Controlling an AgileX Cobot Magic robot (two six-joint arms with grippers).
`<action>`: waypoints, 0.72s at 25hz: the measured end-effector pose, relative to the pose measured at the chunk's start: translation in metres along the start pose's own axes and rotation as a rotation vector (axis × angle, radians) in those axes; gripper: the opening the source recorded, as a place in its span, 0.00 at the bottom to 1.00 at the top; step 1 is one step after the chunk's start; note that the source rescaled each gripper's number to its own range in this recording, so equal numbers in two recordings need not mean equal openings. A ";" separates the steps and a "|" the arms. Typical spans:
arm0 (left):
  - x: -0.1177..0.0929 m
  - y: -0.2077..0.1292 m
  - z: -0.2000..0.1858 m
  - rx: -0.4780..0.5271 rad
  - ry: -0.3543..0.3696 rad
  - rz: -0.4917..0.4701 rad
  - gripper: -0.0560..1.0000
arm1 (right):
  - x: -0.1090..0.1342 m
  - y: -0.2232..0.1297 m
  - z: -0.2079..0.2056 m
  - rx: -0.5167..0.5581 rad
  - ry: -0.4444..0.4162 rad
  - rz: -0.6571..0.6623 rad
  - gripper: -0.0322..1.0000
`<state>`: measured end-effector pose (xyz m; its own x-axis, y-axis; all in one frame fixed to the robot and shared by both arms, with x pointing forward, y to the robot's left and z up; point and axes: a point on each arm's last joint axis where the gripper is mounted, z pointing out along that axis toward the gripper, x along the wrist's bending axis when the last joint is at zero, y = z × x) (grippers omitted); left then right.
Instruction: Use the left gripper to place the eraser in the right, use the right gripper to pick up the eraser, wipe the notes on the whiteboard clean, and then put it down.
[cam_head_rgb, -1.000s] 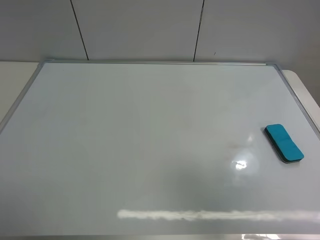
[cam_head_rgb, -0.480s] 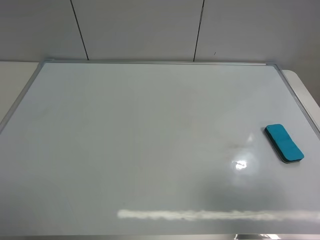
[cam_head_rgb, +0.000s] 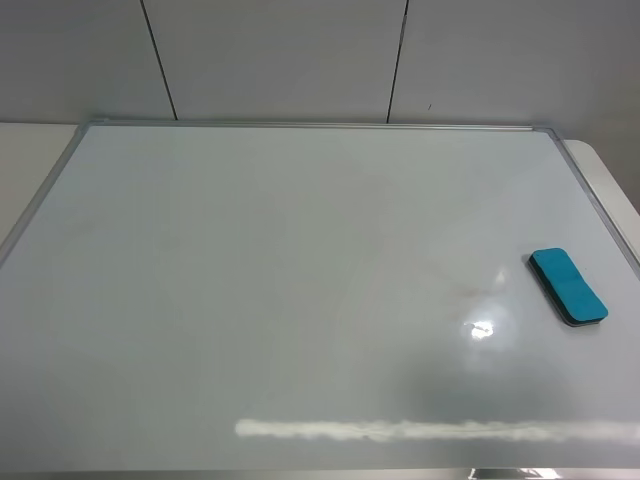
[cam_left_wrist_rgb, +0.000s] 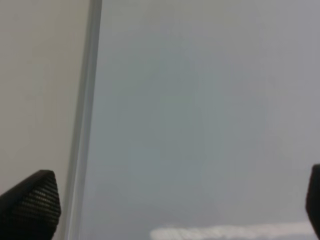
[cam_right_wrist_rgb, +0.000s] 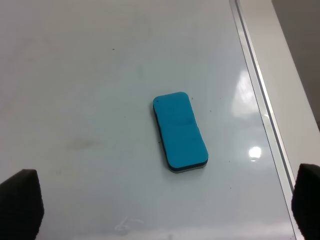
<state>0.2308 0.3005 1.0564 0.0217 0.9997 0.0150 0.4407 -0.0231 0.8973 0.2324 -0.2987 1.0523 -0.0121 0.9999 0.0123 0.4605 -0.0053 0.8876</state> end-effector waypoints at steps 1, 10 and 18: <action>0.000 0.000 0.000 0.000 0.000 0.000 1.00 | 0.000 0.000 0.000 0.000 0.000 0.000 1.00; 0.000 0.000 0.000 0.000 0.000 0.000 1.00 | 0.000 0.000 0.000 0.000 0.000 0.002 1.00; 0.000 0.000 0.000 0.000 0.000 0.000 1.00 | 0.000 0.000 0.000 0.000 0.000 0.002 1.00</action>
<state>0.2308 0.3005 1.0564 0.0217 0.9997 0.0150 0.4407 -0.0231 0.8973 0.2324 -0.2987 1.0523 -0.0112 0.9998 0.0141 0.4605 -0.0074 0.8876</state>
